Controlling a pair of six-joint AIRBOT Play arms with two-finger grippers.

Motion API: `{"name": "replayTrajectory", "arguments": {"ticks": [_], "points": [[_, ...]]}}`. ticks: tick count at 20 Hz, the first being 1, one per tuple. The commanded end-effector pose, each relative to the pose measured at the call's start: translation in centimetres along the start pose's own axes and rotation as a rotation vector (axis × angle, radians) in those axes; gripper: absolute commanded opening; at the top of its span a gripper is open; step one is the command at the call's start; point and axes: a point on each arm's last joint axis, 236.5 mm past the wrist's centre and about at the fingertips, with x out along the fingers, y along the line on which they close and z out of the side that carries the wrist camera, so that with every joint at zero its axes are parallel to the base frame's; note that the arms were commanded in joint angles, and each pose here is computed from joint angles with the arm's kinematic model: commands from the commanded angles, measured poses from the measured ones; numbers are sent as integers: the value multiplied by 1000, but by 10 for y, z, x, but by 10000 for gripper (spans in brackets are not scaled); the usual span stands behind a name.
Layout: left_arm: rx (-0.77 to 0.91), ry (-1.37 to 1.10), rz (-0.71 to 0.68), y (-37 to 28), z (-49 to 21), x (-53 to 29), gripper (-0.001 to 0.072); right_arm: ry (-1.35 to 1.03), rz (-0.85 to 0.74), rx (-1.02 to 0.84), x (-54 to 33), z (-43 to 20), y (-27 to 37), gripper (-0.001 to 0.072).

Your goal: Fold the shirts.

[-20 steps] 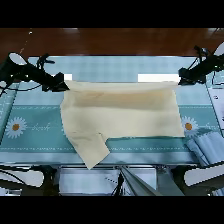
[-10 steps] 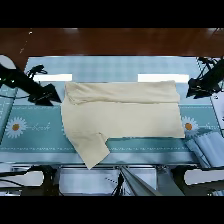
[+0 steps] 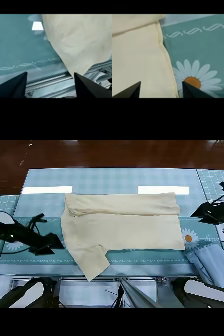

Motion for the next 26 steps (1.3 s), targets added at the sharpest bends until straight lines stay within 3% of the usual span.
{"name": "replayTrajectory", "arguments": {"ticks": [1, 6, 8, 9, 10, 11, 12, 13, 14, 19, 26], "points": [[-26, -15, -59, -6, -9, 31, 709, -59, 52, 8, 2, 7, 5, 593], [0, -90, -138, -47, 15, 52, 691, -63, 50, 6, 2, 8, 4, 592], [40, -44, -104, -52, 11, 74, 689, -65, 57, 11, 2, 9, 6, 588], [29, -14, -84, -51, 8, 85, 543, -62, 60, 14, 2, 8, 6, 588], [24, 14, -70, -49, 5, 93, 192, -52, 61, 14, 2, 6, 7, 588], [17, 38, -64, -47, 2, 98, 97, -35, 56, 14, 2, 2, 5, 587], [13, 52, -64, -46, -1, 99, 87, -11, 36, 18, 2, -5, -1, 584], [18, 48, -67, -46, 0, 97, 27, 17, 20, 31, 5, -13, -8, 564], [13, 39, -71, -46, 2, 95, 27, 59, 21, 58, 11, -27, -15, 537], [68, 12, -83, -48, 8, 89, 27, 266, 81, 99, 59, -99, -13, 538], [89, -8, -86, -51, 9, 85, 27, 240, 29, 104, 74, -100, -26, 538]]}}
